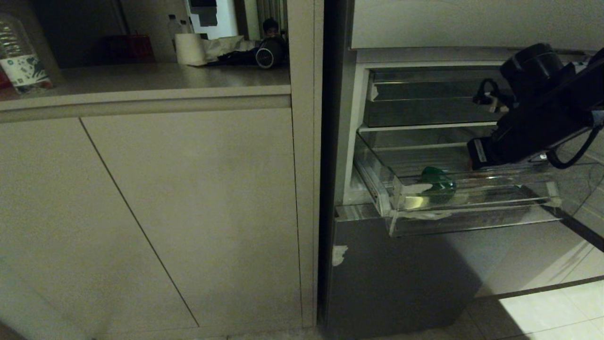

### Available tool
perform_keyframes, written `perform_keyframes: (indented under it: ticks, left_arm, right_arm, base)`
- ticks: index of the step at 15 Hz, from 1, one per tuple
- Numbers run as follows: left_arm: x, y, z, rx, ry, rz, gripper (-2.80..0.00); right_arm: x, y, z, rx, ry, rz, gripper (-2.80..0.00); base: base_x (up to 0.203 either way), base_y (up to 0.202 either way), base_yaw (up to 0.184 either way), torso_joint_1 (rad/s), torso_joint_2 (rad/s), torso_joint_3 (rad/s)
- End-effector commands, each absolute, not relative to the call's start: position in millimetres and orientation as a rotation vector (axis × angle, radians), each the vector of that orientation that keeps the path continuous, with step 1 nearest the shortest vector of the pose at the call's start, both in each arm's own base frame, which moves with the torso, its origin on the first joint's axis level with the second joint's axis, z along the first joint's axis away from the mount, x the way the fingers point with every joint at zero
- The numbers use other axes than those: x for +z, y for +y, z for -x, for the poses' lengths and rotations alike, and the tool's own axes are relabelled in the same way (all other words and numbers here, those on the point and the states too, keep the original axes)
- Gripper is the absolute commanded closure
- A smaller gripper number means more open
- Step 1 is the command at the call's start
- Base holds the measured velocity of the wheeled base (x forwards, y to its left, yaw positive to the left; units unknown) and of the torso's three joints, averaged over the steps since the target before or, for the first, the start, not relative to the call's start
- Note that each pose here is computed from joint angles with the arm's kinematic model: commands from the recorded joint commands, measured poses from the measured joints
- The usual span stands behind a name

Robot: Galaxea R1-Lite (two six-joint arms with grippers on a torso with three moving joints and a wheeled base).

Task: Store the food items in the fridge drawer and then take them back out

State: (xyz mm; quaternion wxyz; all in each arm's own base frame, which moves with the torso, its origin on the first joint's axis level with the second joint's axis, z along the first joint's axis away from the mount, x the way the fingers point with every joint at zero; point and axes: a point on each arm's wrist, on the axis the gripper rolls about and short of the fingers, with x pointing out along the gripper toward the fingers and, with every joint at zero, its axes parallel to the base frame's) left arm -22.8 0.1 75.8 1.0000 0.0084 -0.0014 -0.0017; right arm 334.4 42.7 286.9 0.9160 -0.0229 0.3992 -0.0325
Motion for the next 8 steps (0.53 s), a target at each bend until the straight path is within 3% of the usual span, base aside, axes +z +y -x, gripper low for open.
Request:
perform_keyframes:
  ticks: [1,8]
  left_arm:
    - [76,0,23,-0.003,-0.002,-0.017,0.00]
    - [76,0,23,-0.003,-0.002,-0.017,0.00]
  right_arm:
    - [296,41,-319,-0.050,0.839,0.041,0.00]
    - [293,41,-330,-0.020,0.810,0.021,0.00]
  base:
    - [0.000,0.000,0.000,0.000,0.00,0.000]
    - [0.000,0.000,0.000,0.000,0.00,0.000]
